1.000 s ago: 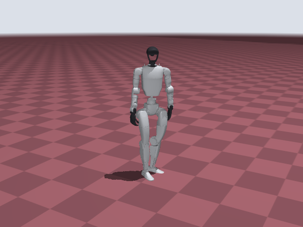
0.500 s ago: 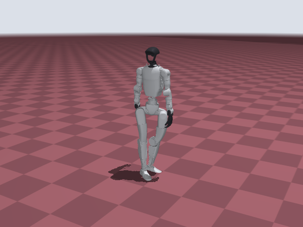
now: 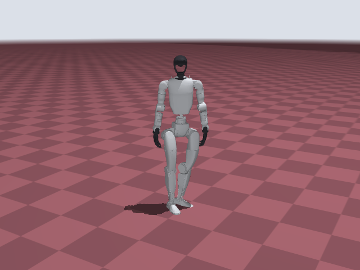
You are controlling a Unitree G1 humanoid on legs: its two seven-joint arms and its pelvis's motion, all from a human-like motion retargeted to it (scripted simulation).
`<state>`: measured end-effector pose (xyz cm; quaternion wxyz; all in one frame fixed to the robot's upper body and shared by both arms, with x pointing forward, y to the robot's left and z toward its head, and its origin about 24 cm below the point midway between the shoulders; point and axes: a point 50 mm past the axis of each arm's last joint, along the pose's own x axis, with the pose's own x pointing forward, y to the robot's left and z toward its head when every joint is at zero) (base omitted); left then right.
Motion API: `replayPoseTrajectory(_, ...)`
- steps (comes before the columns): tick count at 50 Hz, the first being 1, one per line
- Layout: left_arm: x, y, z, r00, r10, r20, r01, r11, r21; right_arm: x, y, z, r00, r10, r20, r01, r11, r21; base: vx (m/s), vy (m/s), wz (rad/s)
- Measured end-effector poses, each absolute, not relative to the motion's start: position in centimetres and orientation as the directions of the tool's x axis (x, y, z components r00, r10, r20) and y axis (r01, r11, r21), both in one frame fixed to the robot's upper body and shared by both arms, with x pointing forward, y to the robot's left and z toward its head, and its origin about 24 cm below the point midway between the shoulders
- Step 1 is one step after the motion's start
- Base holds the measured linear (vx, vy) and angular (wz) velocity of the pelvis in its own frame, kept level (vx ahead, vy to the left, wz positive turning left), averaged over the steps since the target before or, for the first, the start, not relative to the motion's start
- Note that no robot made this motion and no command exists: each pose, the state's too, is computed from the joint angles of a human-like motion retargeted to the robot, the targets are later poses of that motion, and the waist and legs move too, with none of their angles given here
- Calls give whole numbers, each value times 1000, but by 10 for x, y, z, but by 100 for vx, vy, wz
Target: In place motions
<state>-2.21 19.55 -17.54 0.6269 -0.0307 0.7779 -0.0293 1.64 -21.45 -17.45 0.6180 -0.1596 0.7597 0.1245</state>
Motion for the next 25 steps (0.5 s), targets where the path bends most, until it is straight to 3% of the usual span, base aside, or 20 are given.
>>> replayPoseTrajectory(16,-39,199,-172,-265,-55,-963,-62,997,-40,10,-206,-176,-212,-67,-975,-482,875,45,20,15,145)
replayPoseTrajectory(25,-55,195,-171,-282,-49,-958,-109,994,-19,16,-198,-178,-185,-90,-979,-707,704,69,2,9,173)
